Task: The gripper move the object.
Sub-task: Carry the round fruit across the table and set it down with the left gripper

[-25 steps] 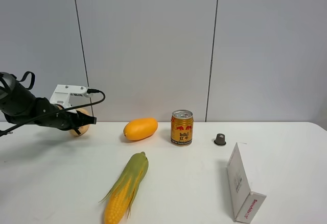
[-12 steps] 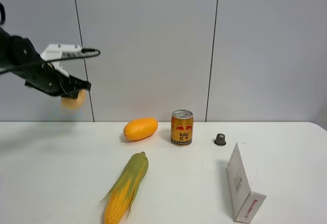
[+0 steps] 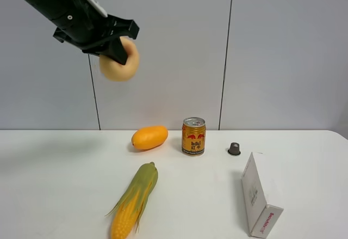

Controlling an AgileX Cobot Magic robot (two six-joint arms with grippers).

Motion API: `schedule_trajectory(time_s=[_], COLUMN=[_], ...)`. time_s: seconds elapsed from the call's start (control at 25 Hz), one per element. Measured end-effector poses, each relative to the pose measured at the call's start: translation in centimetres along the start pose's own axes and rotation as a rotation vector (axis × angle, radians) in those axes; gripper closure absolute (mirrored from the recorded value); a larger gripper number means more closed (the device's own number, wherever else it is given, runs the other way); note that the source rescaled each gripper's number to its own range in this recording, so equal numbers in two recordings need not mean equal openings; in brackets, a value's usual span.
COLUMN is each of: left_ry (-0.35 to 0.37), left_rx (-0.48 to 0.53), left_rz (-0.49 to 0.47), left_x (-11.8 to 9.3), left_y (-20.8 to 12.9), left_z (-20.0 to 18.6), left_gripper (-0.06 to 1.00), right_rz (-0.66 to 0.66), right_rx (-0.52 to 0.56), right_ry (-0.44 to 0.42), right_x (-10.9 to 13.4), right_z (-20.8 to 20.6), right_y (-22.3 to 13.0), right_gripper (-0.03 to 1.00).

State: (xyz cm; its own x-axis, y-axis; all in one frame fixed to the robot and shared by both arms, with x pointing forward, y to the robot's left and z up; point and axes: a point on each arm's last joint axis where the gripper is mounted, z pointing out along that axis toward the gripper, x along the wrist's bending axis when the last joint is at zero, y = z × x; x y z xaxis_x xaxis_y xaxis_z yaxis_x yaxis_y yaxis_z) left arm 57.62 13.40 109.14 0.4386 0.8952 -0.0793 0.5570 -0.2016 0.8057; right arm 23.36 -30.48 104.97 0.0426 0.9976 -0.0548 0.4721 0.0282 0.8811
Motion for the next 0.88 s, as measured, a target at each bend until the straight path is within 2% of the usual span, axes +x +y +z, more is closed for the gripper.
schedule_trajectory(time_s=[0.12,0.24,0.44,0.6,0.88], left_ry=[-0.092,-0.179,-0.256,-0.257,-0.206], left_rx=[-0.005,0.012,0.091,0.171,0.306], left_rz=[0.025,-0.005,-0.064,-0.118,-0.173], left_x=[-3.8,-7.0,-10.9,-12.3,-12.3], left_y=[-0.2,-0.9,-3.5,-6.6,-11.7], left_z=[-0.2,0.4,3.6,7.8,13.3], left_gripper=[0.94,0.94,0.94,0.94,0.94], right_rz=[0.000,0.000,0.000,0.000,0.000], right_rx=[0.000,0.000,0.000,0.000,0.000], right_ry=[0.000,0.000,0.000,0.000,0.000], right_x=[0.0,0.0,0.0,0.0,0.0], right_z=[0.0,0.0,0.0,0.0,0.0], right_y=[0.0,0.0,0.0,0.0,0.0], right_gripper=[-0.03,-0.03,-0.03,-0.03,-0.03])
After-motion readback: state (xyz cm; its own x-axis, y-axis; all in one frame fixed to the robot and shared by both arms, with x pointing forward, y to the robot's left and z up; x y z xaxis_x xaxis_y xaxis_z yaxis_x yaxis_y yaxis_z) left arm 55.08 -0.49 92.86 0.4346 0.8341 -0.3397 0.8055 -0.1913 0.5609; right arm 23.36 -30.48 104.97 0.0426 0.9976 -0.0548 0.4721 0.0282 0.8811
